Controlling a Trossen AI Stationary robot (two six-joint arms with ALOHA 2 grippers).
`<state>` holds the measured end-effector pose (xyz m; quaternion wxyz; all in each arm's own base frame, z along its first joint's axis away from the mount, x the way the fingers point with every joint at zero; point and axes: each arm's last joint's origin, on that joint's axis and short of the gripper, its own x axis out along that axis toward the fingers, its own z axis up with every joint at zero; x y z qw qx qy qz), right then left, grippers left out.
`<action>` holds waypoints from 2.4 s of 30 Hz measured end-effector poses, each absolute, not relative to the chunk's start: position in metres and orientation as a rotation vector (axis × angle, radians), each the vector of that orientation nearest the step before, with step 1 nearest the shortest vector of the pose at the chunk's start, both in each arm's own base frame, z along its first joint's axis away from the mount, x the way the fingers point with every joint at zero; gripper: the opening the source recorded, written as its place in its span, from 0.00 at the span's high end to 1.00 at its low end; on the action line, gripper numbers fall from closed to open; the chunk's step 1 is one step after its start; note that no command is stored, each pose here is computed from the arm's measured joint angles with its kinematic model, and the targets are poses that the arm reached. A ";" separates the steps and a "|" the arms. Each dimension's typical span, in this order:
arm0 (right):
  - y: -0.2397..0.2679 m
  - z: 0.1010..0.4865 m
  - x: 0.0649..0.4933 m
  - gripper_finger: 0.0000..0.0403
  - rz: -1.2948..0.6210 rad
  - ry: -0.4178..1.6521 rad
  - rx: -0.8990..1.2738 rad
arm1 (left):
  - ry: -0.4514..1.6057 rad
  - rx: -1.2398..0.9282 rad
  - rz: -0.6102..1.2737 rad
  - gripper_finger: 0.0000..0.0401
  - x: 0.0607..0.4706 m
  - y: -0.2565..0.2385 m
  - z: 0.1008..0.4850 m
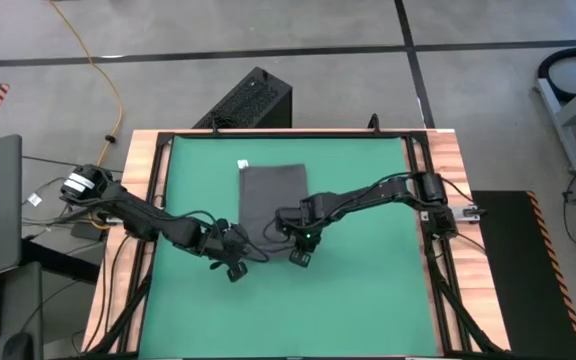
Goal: Roll towel
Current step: Roll the microfiber towel
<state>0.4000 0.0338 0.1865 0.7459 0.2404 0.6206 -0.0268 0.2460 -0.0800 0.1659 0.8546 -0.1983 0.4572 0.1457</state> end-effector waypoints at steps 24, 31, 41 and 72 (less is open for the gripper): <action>-0.015 0.149 0.385 0.96 -0.080 1.370 0.610 | 0.920 -0.502 0.405 1.00 0.244 -0.019 0.136; -0.022 0.149 0.384 0.94 -0.097 1.365 0.601 | 0.894 -0.582 0.402 1.00 0.236 -0.005 0.122; -0.029 0.173 0.374 0.82 -0.106 1.332 0.524 | 0.925 -0.555 0.364 1.00 0.235 -0.004 0.121; 0.045 0.237 0.356 0.98 0.140 0.990 0.049 | 0.927 -0.537 0.360 0.99 0.235 -0.004 0.120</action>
